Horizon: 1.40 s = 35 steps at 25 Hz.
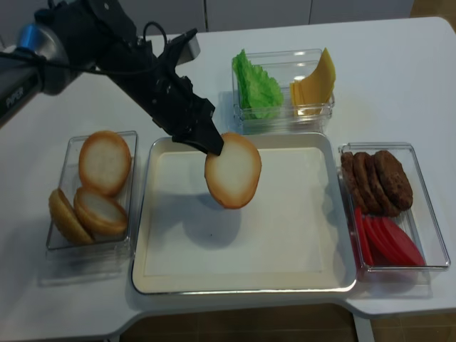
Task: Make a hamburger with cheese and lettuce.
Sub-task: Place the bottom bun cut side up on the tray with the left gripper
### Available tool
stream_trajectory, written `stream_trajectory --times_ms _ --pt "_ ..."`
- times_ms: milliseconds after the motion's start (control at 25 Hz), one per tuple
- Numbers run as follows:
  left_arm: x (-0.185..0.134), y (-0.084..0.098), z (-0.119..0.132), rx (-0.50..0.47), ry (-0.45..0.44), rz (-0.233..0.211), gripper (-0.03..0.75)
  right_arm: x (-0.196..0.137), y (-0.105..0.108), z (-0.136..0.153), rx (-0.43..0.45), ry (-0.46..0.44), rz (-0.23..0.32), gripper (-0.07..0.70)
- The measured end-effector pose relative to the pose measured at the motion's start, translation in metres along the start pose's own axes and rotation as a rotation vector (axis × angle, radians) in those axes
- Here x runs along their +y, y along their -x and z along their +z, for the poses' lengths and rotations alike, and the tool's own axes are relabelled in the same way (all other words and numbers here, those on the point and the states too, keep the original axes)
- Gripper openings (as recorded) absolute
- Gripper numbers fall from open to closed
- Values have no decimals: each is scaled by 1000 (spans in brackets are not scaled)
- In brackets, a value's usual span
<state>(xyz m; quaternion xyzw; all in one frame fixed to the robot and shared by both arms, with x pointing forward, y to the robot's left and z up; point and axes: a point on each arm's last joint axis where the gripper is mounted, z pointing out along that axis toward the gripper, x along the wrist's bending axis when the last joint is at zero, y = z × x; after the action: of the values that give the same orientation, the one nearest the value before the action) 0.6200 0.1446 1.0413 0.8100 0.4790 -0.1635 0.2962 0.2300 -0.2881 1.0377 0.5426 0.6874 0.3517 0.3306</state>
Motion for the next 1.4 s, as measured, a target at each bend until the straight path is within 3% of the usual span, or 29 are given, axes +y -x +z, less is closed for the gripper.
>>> stream_trajectory --times_ms 680,960,1200,1400 --pt "-1 -27 36 -8 -72 -174 115 0 0 0 0 0 0 281" --pt "-2 -35 47 -11 -95 -203 115 0 0 0 0 0 0 281" --pt "-3 -36 48 -7 -97 -203 118 0 0 0 0 0 2 281" --pt "-3 -36 48 -6 -98 -202 199 0 0 0 0 0 2 281"
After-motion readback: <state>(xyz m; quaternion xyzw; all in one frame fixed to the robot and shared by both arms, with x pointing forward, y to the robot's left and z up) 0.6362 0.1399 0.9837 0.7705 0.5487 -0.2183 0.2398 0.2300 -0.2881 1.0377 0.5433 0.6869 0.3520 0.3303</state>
